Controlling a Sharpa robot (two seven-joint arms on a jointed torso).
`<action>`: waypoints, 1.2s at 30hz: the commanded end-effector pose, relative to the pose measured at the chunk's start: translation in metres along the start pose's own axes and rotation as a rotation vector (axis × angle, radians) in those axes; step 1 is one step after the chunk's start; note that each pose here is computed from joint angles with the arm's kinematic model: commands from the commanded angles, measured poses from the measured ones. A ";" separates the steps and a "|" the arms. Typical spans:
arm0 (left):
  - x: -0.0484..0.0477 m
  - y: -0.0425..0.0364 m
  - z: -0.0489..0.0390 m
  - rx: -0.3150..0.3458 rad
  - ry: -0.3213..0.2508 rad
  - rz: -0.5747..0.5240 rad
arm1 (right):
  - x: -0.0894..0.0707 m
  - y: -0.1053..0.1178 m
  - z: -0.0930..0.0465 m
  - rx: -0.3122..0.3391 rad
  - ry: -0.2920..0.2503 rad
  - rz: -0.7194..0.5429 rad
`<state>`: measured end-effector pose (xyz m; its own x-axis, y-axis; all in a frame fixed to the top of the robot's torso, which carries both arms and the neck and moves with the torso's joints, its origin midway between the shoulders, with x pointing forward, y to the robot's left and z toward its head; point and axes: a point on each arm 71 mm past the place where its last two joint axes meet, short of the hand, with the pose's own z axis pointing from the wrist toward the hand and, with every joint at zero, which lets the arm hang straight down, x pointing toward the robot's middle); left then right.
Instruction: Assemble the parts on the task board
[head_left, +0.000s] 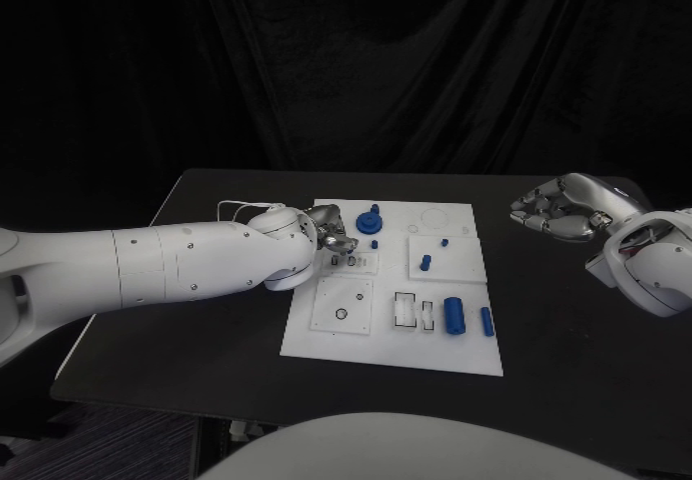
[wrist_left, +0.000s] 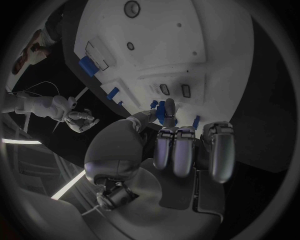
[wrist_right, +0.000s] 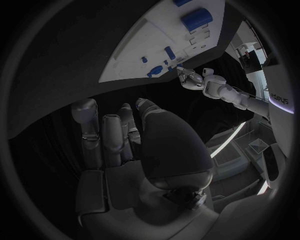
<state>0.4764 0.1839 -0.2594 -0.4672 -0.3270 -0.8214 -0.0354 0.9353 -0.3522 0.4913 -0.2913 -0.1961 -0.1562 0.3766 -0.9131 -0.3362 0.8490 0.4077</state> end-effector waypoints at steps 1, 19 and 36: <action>0.0039 -0.0011 0.0005 0.008 0.013 0.004 | 0.001 -0.002 -0.001 0.021 0.003 -0.004; 0.0137 0.0011 0.0044 0.001 0.039 0.012 | 0.001 -0.002 -0.001 0.020 0.004 -0.004; 0.0176 0.0072 0.0041 -0.018 0.068 0.026 | 0.001 -0.002 0.000 0.019 0.009 -0.004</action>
<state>0.4744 0.1844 -0.2730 -0.4992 -0.3123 -0.8082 -0.0457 0.9410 -0.3353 0.4913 -0.2915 -0.1964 -0.1590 0.3756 -0.9130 -0.3348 0.8495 0.4077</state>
